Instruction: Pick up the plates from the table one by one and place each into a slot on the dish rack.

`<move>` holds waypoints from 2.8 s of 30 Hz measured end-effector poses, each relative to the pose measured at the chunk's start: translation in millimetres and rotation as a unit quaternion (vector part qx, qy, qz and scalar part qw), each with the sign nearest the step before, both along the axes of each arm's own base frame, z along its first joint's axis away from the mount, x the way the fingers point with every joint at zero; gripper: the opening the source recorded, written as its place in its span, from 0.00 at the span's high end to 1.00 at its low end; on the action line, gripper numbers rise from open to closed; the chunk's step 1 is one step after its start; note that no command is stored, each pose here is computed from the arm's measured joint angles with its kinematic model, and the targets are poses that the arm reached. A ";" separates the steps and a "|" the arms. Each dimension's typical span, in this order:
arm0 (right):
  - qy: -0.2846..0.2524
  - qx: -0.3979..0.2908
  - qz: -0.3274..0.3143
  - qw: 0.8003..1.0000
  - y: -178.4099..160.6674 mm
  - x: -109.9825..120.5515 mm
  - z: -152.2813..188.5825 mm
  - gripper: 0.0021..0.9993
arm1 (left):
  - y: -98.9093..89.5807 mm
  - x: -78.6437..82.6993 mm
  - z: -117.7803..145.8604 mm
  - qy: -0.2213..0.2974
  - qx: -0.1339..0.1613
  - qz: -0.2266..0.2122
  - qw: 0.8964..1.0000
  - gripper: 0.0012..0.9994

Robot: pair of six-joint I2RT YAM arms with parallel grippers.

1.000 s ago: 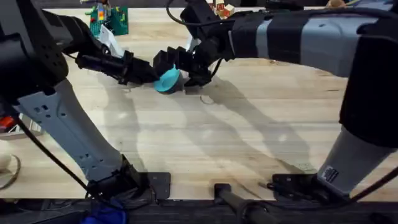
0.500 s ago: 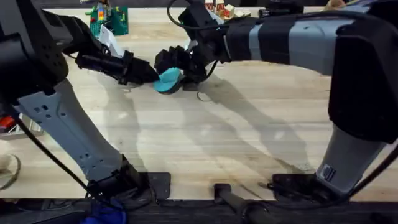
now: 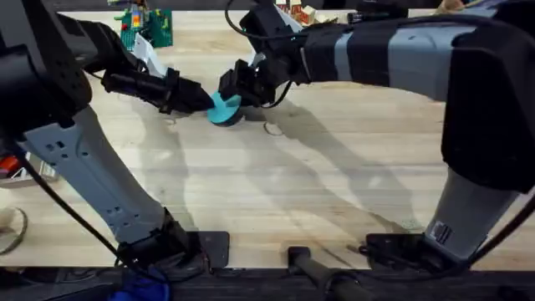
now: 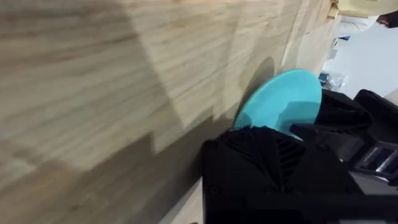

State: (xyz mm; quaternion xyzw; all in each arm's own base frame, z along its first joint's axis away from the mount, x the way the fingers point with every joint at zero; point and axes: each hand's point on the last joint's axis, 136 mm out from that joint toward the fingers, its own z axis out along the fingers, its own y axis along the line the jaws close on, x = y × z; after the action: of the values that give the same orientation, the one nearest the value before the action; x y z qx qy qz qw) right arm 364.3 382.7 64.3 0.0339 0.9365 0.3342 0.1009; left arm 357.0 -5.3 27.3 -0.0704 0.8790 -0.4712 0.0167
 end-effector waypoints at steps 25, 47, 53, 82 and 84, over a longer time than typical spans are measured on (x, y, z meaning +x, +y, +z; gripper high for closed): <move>-0.006 0.013 0.001 1.000 3.4 4.2 7.2 0.96 | 5.4 3.7 3.7 0.035 0.012 -0.010 0.999 0.96; -0.057 0.000 0.052 0.997 -1.3 6.9 20.3 0.97 | 30.0 8.9 115.9 -0.093 0.166 -0.006 0.982 0.96; -0.127 -0.010 0.090 0.988 -14.2 17.8 62.3 0.97 | 49.6 -7.2 152.8 -0.095 0.262 0.040 0.960 0.96; -0.462 -0.156 0.216 0.846 -172.3 23.8 251.4 0.97 | 104.6 -72.8 225.4 -0.070 0.467 0.191 0.860 0.00; -0.463 -0.170 0.205 0.845 -188.3 32.2 251.5 0.97 | 104.6 -72.8 225.4 -0.070 0.467 0.191 0.860 0.00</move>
State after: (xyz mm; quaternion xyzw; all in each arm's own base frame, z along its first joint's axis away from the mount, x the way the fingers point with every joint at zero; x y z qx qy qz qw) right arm 396.5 194.5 315.8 -0.3355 0.8086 0.1597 0.4561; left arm 284.2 99.3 252.7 -0.1882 0.9618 0.0035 0.1988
